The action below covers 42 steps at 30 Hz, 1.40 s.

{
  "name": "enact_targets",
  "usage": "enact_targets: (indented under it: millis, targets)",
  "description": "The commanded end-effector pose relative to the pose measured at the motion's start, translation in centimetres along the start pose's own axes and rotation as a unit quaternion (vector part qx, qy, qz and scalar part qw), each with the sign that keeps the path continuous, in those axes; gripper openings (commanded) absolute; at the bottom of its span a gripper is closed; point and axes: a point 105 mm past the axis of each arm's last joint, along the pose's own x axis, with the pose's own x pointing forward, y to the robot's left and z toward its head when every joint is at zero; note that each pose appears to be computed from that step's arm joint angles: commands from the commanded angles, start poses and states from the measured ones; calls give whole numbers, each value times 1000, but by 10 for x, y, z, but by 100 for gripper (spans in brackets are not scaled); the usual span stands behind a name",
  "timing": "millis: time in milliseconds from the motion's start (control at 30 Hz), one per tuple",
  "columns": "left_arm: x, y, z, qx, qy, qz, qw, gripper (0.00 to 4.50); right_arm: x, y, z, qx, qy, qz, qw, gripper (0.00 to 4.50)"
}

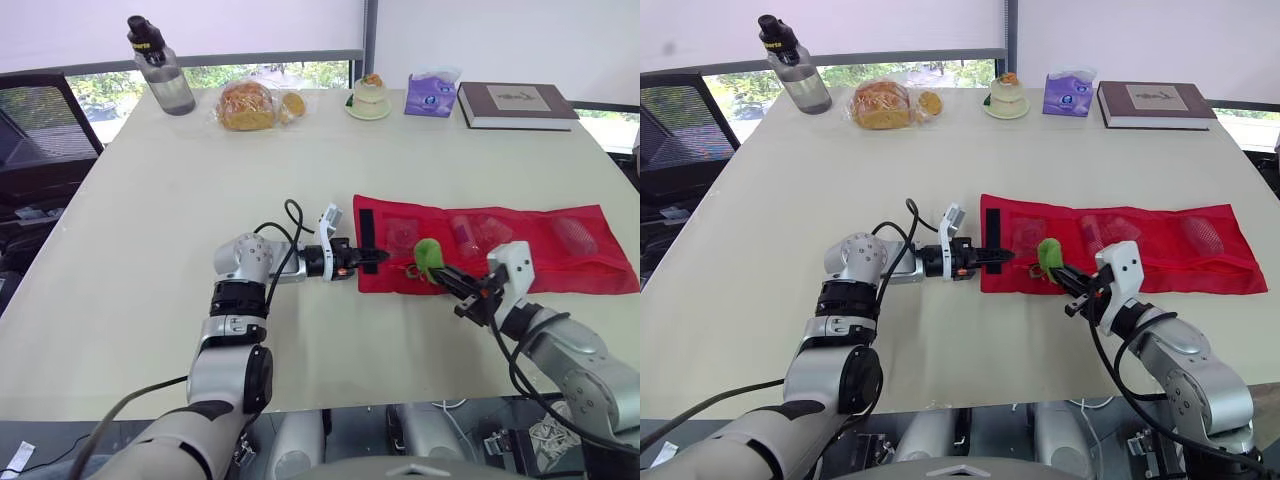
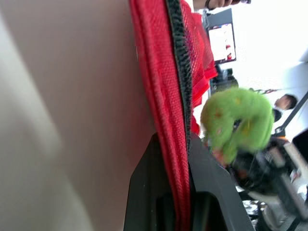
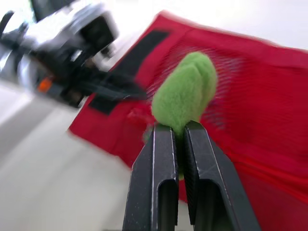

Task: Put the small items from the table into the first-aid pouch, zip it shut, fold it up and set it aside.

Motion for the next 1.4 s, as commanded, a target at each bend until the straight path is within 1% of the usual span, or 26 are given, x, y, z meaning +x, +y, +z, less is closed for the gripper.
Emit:
enact_targets:
  millis: [33, 167, 300, 400, 433, 500, 567, 633, 833, 933, 967, 1067, 1100, 1133, 1167, 1233, 1267, 1300, 1333, 1367, 1400]
  targets:
    - [-10, 26, -13, -24, 14, 49, 998, 0, -17, -30, 22, -35, -46, -90, 994, 4]
    - [-16, 29, -10, -19, 10, 55, 998, 0, -34, -57, 26, -40, -59, -156, 985, 4]
    - [-23, 33, -8, -7, 11, 68, 998, 0, -55, -84, 28, -59, -54, -214, 974, 4]
    - [-30, 38, -5, 7, 10, 79, 997, 0, -74, -110, 29, -80, -45, -275, 957, 4]
    - [-34, 40, -3, 11, 6, 84, 996, 0, -81, -120, 29, -88, -41, -299, 949, 4]
    - [-46, 49, 1, 31, 0, 107, 994, 0, -103, -146, 35, -98, -49, -373, 921, 4]
    - [-60, 55, 5, 44, -6, 123, 991, 0, -120, -163, 39, -107, -52, -426, 897, 4]
    - [-72, 59, 9, 52, -13, 132, 990, 0, -130, -172, 40, -116, -51, -453, 882, 4]
    - [-111, 76, 14, 80, -31, 182, 980, 0, -144, -186, 41, -133, -48, -491, 860, 4]
    - [-150, 88, 18, 75, -60, 222, 970, 0, -143, -187, 42, -130, -49, -487, 862, 4]
    - [-157, 89, 19, 76, -67, 229, 968, 0, -140, -186, 40, -129, -47, -482, 866, 4]
    - [-158, 87, 20, 81, -68, 227, 968, 0, -134, -185, 37, -124, -44, -474, 871, 4]
    - [-158, 86, 20, 81, -68, 225, 969, 0, -129, -182, 39, -114, -54, -457, 881, 4]
    - [-158, 85, 19, 81, -67, 223, 969, 0, -126, -180, 40, -102, -60, -447, 887, 35]
    - [-159, 84, 18, 81, -67, 222, 969, 0, -123, -179, 41, -91, -65, -437, 892, 78]
    - [-162, 82, 15, 81, -62, 221, 970, 0, -122, -177, 48, -77, -82, -431, 895, 129]
    - [-164, 81, 13, 81, -62, 222, 970, 0, -121, -174, 50, -67, -92, -422, 899, 199]
    - [-166, 81, 12, 80, -61, 223, 969, 0, -120, -172, 51, -60, -97, -416, 902, 230]
    - [-168, 82, 12, 79, -63, 228, 968, 0, -119, -169, 51, -46, -102, -407, 906, 276]
    - [-171, 82, 12, 79, -64, 232, 967, 0, -118, -165, 51, -27, -110, -398, 910, 343]
    - [-174, 83, 12, 78, -66, 235, 967, 0, -117, -161, 51, -5, -119, -389, 914, 376]
